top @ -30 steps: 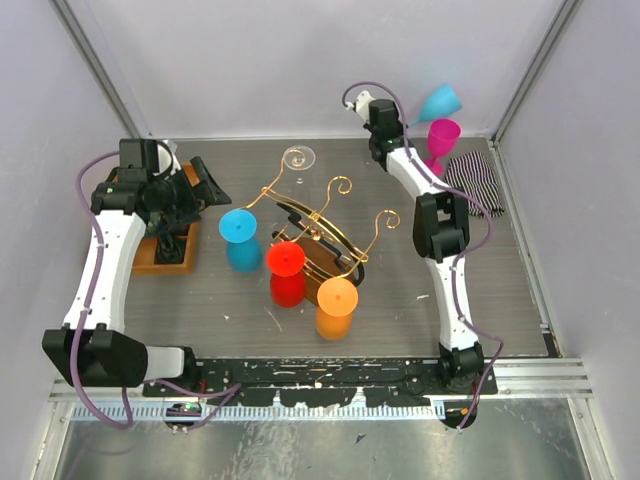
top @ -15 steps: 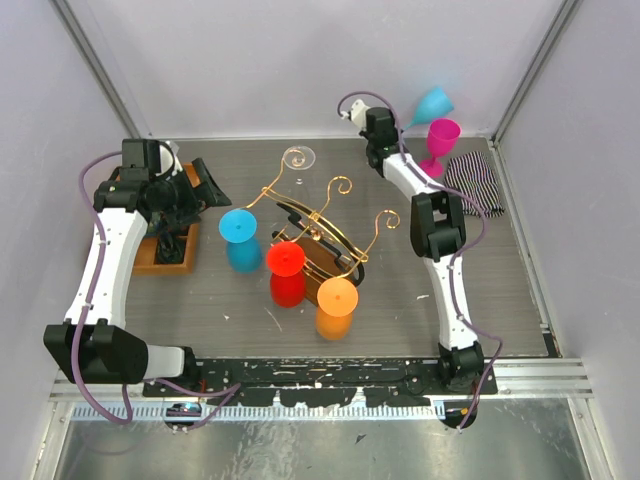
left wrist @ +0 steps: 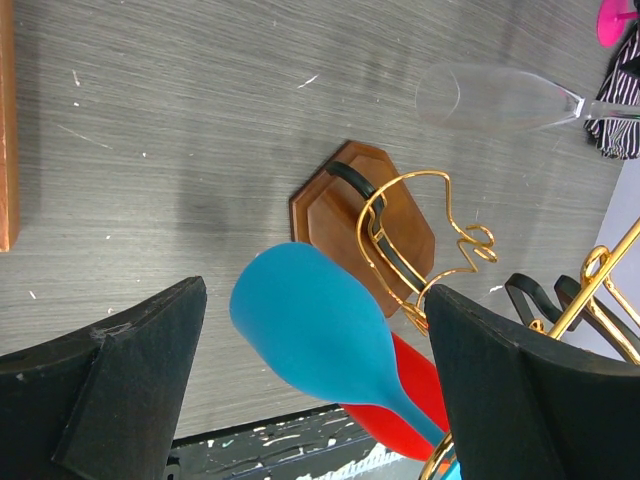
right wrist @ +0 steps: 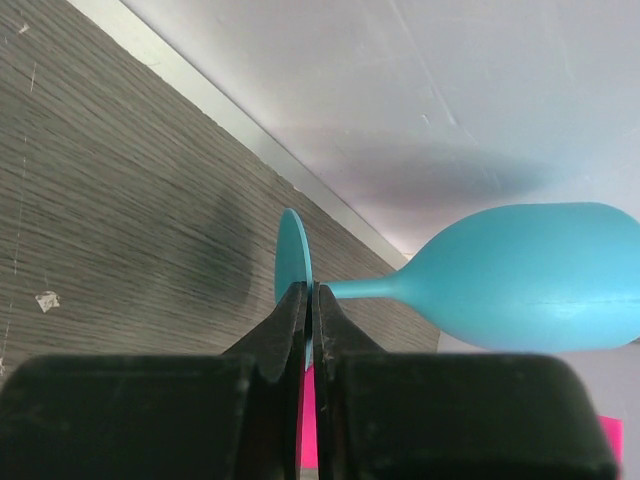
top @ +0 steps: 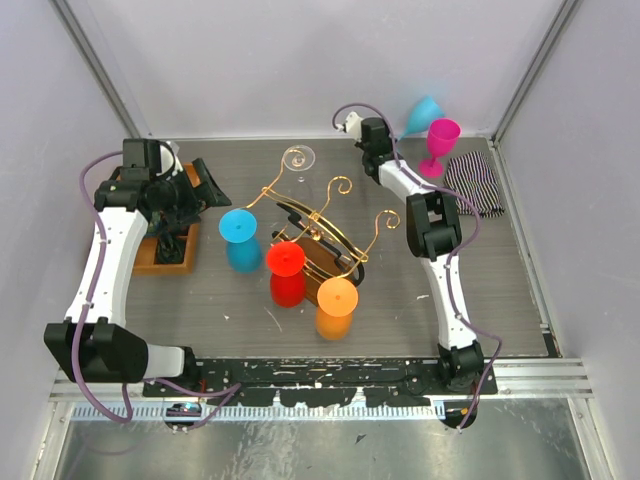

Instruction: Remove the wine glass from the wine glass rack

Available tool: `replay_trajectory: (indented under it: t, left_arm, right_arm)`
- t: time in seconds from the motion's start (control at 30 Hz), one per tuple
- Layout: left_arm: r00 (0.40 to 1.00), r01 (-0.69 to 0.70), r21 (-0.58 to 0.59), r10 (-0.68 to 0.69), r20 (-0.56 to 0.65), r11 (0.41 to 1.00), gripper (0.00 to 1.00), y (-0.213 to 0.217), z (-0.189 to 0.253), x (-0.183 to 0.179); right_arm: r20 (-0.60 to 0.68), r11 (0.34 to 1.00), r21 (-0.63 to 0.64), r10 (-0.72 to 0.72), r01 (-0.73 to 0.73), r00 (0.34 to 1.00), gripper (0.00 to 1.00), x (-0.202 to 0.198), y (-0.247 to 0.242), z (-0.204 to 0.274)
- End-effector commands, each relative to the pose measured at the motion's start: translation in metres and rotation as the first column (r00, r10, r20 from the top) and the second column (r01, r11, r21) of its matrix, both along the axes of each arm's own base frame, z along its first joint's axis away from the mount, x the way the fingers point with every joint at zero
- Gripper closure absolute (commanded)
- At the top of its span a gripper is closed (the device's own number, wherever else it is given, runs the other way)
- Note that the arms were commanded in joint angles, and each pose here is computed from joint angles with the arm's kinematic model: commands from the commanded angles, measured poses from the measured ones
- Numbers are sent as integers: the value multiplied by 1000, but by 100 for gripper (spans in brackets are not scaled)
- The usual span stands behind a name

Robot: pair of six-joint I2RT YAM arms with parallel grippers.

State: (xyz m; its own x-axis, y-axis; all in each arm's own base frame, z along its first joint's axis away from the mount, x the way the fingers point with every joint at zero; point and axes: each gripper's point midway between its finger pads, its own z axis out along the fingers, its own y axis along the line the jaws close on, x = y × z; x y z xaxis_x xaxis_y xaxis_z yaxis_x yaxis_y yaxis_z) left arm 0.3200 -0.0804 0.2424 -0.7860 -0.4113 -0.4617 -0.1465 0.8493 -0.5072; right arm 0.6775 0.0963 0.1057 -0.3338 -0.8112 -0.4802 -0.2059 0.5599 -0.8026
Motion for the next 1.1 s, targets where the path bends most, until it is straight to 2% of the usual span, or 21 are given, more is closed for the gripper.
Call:
replay_trajectory:
  t: [0.0, 0.27, 0.8, 0.83, 0.9, 1.07]
  left_arm:
    - [1000, 20, -7, -20, 4, 1000, 2, -3, -1, 3]
    - [1000, 25, -25, -25, -4, 999, 2, -6, -3, 5]
    - [1000, 27, -34, -27, -10, 999, 2, -7, -5, 4]
    - [1000, 27, -34, -28, -9, 999, 2, -7, -5, 4]
    - [1000, 25, -31, -25, -9, 999, 2, -7, -5, 4]
    - [1000, 3, 3, -3, -13, 1000, 2, 0, -6, 1]
  right_arm:
    - [80, 1000, 14, 2, -3, 997, 99, 8, 1, 16]
    - [56, 1000, -20, -14, 15, 998, 99, 2, 1, -12]
    - [-18, 996, -84, 14, -15, 1000, 99, -18, 38, -54]
    - [-20, 996, -88, 12, -14, 1000, 97, -19, 40, -56]
    - [-22, 996, -94, 10, -12, 1000, 83, -21, 43, -59]
    - [-50, 995, -92, 19, -24, 999, 81, -28, 51, -68]
